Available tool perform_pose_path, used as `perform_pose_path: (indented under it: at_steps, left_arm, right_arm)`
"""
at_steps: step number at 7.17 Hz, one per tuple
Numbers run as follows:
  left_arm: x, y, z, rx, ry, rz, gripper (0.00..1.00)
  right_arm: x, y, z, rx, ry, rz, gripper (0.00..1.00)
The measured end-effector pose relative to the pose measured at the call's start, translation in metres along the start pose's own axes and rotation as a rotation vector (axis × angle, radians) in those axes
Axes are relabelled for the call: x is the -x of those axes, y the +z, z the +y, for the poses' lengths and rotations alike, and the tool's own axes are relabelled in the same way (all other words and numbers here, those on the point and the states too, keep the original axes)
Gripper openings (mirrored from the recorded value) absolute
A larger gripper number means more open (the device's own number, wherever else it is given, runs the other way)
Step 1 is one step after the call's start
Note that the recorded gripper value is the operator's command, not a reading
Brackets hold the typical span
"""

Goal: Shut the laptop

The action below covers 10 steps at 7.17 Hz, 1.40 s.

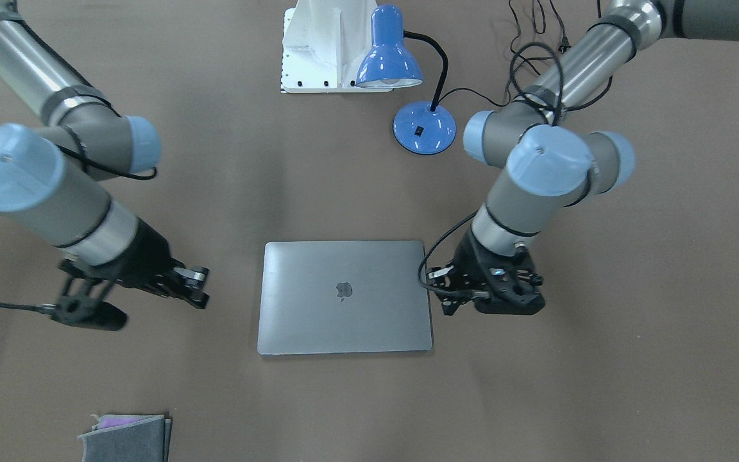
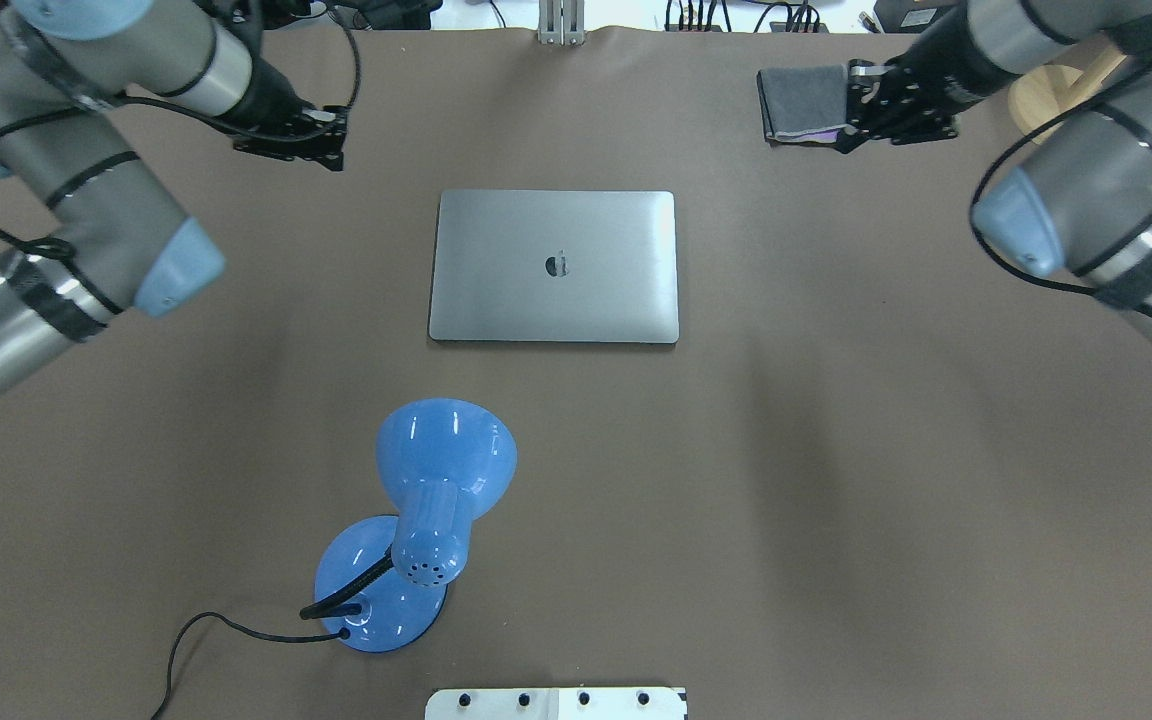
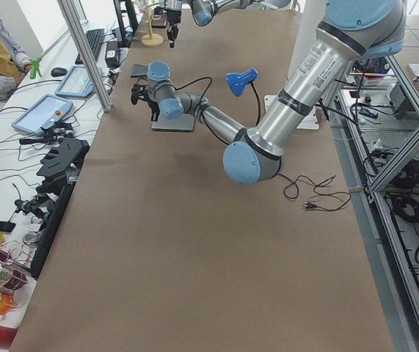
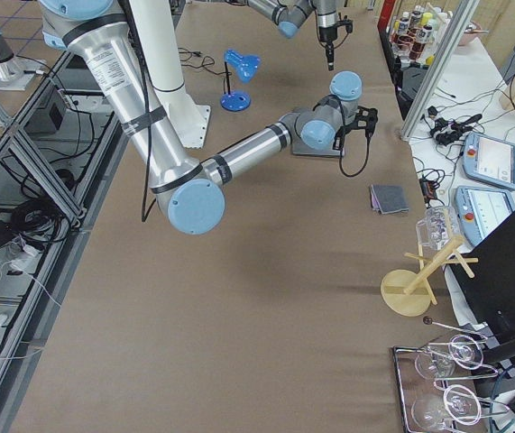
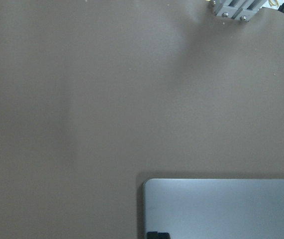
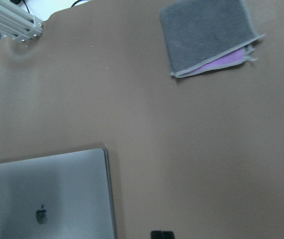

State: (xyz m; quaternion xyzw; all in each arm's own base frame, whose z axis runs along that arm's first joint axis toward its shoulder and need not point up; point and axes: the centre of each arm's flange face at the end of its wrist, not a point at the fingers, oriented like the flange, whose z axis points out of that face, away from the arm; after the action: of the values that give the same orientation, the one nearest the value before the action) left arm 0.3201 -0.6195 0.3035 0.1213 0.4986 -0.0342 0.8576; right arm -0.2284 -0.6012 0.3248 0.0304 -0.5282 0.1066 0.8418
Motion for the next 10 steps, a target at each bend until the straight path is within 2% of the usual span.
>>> perform_pose_path:
  at_steps: [2,4,7,8,10]
  left_arm:
    - [0.119,-0.08,0.028,0.013,0.063,-0.042,0.98]
    - [0.254,-0.142,0.066,0.069,0.129,-0.137,0.98]
    - [0.41,-0.206,0.092,0.294,0.199,-0.289,0.98]
    - [0.439,-0.212,0.1,0.338,0.202,-0.309,0.98]
    - [0.461,-0.22,0.105,0.352,0.169,-0.32,0.98]
  right_arm:
    - [-0.113,-0.066,0.026,-0.017,-0.08,0.078,1.0]
    - [-0.23,-0.099,0.045,0.02,-0.216,0.185,1.0]
    - [-0.328,-0.132,0.053,0.162,-0.375,0.332,1.0]
    - [-0.337,-0.136,0.053,0.194,-0.389,0.348,1.0]
    - [-0.342,-0.138,0.054,0.213,-0.394,0.355,1.0]
